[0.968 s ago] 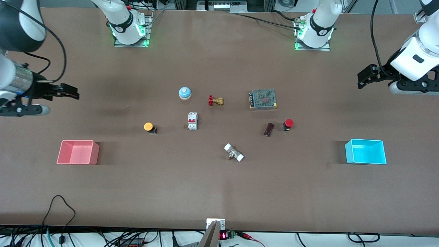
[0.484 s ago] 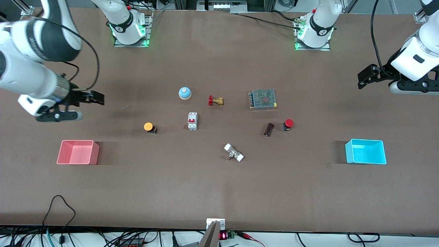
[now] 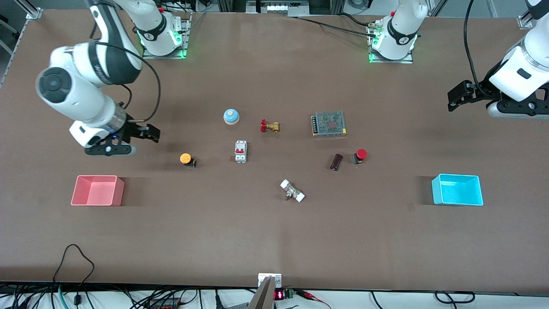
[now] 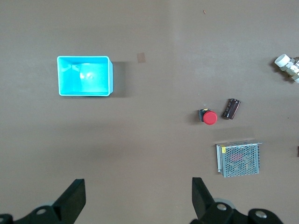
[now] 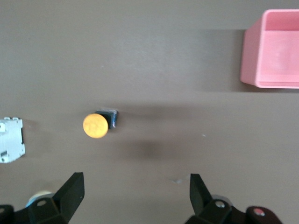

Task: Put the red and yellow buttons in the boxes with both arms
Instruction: 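Move the right gripper down over the yellow button, then grasp the yellow button with the right gripper while the left gripper reaches the red button, then lift the yellow button while the left gripper grasps the red button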

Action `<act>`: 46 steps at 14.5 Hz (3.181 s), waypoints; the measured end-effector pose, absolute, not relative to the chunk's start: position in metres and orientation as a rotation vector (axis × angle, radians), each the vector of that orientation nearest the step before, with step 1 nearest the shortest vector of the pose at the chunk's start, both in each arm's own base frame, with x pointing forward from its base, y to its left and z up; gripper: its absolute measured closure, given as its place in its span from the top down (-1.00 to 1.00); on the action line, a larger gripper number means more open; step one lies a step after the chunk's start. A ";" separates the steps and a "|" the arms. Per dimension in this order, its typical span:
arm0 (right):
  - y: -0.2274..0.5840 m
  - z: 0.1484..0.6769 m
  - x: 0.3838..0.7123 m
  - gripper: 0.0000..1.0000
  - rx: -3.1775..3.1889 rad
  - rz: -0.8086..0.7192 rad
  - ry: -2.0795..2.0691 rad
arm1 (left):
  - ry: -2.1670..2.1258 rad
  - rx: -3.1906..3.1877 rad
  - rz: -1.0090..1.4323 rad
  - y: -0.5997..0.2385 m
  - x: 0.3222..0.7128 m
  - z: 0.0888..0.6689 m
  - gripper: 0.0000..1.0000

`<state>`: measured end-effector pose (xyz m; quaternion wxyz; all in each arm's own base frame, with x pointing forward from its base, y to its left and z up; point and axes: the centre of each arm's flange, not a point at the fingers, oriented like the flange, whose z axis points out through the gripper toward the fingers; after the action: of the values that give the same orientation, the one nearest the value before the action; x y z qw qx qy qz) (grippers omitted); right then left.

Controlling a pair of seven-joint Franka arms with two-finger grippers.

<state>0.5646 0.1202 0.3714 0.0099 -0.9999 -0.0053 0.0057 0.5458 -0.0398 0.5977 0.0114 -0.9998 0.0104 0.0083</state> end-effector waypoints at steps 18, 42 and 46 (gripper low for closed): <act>0.187 0.246 0.575 1.00 -3.173 0.012 0.085 | 0.038 -3.116 0.100 -0.042 0.548 0.584 1.00; 0.197 0.219 0.577 -0.29 -3.167 0.048 0.134 | -0.162 -3.173 0.017 -0.187 0.554 0.215 1.00; 0.197 0.236 0.590 -0.29 -3.171 0.023 0.093 | -0.146 -3.179 0.008 -0.192 0.547 0.201 1.00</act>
<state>0.5895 0.1971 0.2362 -0.0152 -0.9994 0.0293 0.0073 0.5468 -0.1919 0.2005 -0.0201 -0.9987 -0.0458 0.0025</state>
